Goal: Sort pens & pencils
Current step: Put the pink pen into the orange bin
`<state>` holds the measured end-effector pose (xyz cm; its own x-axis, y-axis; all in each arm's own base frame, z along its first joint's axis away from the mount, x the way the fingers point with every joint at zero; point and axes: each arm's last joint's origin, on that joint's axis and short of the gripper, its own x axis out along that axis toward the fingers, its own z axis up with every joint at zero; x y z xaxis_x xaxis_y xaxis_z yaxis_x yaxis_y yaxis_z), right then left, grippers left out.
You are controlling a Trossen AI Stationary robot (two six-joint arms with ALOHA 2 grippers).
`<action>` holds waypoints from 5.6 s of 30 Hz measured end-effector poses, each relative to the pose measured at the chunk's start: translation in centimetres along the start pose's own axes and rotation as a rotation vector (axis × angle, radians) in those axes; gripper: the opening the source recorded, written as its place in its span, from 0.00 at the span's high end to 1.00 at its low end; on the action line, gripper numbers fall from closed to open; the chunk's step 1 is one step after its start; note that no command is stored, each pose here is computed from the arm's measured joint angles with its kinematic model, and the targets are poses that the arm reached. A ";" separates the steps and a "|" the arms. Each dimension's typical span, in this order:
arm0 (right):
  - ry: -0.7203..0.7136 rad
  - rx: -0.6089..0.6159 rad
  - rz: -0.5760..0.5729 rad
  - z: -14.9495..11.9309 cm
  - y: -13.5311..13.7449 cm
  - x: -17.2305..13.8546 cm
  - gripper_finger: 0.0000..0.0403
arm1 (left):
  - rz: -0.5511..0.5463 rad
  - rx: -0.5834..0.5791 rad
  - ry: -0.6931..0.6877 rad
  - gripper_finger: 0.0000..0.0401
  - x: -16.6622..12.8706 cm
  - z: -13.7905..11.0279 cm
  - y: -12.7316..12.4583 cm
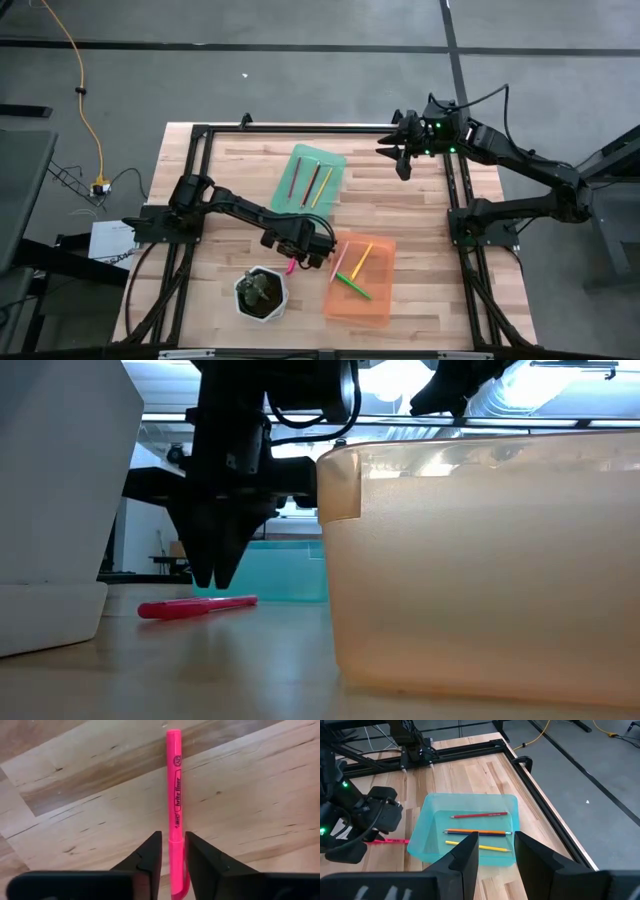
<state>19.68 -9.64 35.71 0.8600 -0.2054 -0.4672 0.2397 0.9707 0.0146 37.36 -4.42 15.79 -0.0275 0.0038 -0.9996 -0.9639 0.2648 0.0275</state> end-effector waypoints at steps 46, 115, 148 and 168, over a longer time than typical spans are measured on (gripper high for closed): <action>-0.011 0.005 -0.001 0.1 0.0 0.0 0.71 | -0.036 -0.003 0.075 0.83 1.8 -0.3 0.4; -0.023 -0.012 -0.003 0.2 0.0 0.0 0.71 | -0.051 0.016 0.045 0.91 0.8 -0.1 -0.2; -0.023 -0.008 -0.004 0.2 0.0 0.0 0.71 | -0.259 0.165 -0.235 0.91 -9.1 1.1 -4.0; -0.022 0.011 -0.003 0.2 0.0 0.0 0.71 | -0.582 0.280 -0.235 0.91 -10.5 0.7 -6.8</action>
<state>19.78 -9.70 35.90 0.8688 -0.2113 -0.4478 0.2474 0.9686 0.0229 44.38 -5.55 26.08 0.5628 -0.0137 -0.8265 -0.6986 0.5267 -0.4844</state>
